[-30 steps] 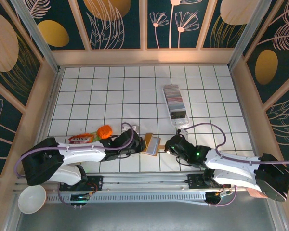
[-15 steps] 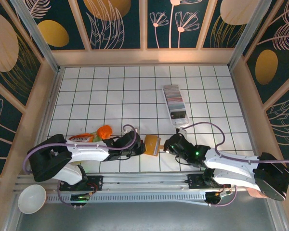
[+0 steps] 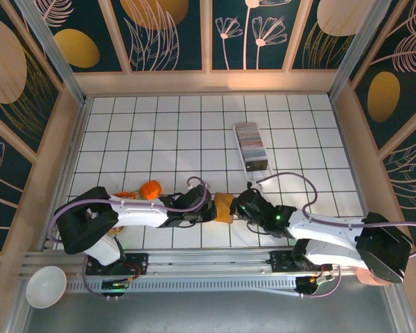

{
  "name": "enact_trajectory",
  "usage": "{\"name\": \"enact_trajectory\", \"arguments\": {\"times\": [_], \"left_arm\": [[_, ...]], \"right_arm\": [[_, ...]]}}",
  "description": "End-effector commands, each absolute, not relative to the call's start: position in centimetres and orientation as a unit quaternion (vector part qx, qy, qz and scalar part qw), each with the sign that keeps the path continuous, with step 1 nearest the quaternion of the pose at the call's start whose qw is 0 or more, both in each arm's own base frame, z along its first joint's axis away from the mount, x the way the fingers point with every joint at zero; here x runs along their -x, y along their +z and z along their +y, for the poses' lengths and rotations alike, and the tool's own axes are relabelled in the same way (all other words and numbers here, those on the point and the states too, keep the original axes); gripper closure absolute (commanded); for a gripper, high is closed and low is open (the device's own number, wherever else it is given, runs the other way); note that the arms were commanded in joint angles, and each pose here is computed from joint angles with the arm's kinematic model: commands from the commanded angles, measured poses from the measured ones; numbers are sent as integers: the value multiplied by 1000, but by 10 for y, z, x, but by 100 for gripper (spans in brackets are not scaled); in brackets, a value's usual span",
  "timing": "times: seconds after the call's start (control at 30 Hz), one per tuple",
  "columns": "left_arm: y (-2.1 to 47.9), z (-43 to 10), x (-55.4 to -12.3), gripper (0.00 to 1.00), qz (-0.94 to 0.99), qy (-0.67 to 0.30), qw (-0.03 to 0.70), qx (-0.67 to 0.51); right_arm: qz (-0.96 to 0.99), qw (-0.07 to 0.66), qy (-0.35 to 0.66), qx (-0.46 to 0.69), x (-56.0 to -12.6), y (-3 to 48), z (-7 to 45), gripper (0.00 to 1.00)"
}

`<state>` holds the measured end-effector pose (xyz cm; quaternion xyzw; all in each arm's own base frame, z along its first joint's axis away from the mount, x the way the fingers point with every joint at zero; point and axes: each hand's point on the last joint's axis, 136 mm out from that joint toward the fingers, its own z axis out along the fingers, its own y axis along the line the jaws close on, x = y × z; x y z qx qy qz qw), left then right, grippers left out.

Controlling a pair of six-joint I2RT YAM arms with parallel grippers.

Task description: Put the credit cards into the card holder

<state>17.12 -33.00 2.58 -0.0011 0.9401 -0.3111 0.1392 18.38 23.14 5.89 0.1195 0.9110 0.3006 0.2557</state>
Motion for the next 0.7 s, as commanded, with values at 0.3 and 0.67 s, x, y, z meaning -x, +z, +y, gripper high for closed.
{"name": "enact_trajectory", "arguments": {"times": [0.3,0.67], "left_arm": [[-9,-308,-151,100,963,-253,97,-14],[-5,-310,-153,100,960,-263,101,-11]], "right_arm": [[908,257,310,-116,-203,62,260,100],[921,238,290,-105,-198,47,265,100]]}}
